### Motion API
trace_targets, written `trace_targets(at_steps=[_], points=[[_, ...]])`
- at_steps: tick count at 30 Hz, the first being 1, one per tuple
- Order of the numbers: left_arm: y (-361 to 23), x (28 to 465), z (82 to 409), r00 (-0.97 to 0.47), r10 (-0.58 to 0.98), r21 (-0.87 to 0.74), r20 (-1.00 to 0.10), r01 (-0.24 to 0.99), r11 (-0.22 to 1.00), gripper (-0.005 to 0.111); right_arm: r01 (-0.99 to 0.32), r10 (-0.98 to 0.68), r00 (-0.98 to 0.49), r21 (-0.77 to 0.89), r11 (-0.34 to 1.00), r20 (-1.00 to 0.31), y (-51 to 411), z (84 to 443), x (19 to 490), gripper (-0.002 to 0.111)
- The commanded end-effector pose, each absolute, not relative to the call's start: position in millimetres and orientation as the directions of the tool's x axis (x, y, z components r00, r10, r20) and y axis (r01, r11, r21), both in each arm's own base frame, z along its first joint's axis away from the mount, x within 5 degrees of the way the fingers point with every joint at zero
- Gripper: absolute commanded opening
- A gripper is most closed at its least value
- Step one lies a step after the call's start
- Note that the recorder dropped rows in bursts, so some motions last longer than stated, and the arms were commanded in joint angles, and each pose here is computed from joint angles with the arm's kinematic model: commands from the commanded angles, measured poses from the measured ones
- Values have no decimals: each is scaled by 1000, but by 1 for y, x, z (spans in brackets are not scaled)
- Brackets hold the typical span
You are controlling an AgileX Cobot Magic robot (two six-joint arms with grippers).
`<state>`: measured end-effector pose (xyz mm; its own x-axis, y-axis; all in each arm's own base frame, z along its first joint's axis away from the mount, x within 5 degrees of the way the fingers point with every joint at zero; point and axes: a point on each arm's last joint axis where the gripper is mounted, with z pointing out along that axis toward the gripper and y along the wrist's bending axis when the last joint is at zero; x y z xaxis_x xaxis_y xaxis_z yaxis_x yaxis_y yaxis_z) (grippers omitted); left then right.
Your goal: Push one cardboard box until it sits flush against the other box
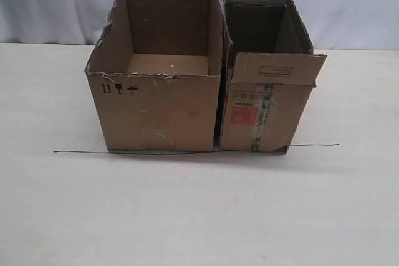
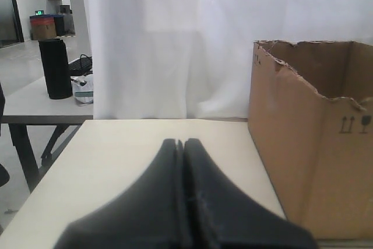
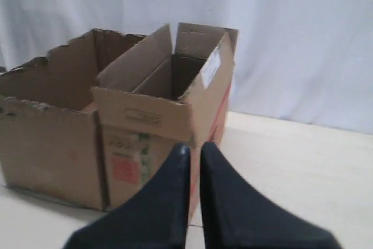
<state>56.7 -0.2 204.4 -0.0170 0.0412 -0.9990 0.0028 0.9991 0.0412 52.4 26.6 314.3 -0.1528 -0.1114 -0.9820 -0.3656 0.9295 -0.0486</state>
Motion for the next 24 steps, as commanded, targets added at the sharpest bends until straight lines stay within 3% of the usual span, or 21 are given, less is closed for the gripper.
trace_targets(at_steps=[1,8,9,11,17,24], points=[[0,56,204,-11,36,36,-999,-2,999,0,-216,-64,-90,-43,975,-994,15,280,66,5],[0,56,204,-11,36,36,-999,-2,999,0,-176,20,-25,24,984,-999,11,206,62,5],[0,56,204,-11,36,36,-999,-2,999,0,-177,26,9,24,984,-1000,11,208,60,5],[0,56,204,-11,36,36,-999,-2,999,0,-179,23,-74,36,983,-997,11,200,57,5],[0,56,205,-8,39,39,-999,-2,999,0,-207,-161,-100,-138,969,-982,11,193,55,5],[0,56,205,-8,39,39,-999,-2,999,0,-204,-132,-110,-108,973,-985,11,193,55,5]])
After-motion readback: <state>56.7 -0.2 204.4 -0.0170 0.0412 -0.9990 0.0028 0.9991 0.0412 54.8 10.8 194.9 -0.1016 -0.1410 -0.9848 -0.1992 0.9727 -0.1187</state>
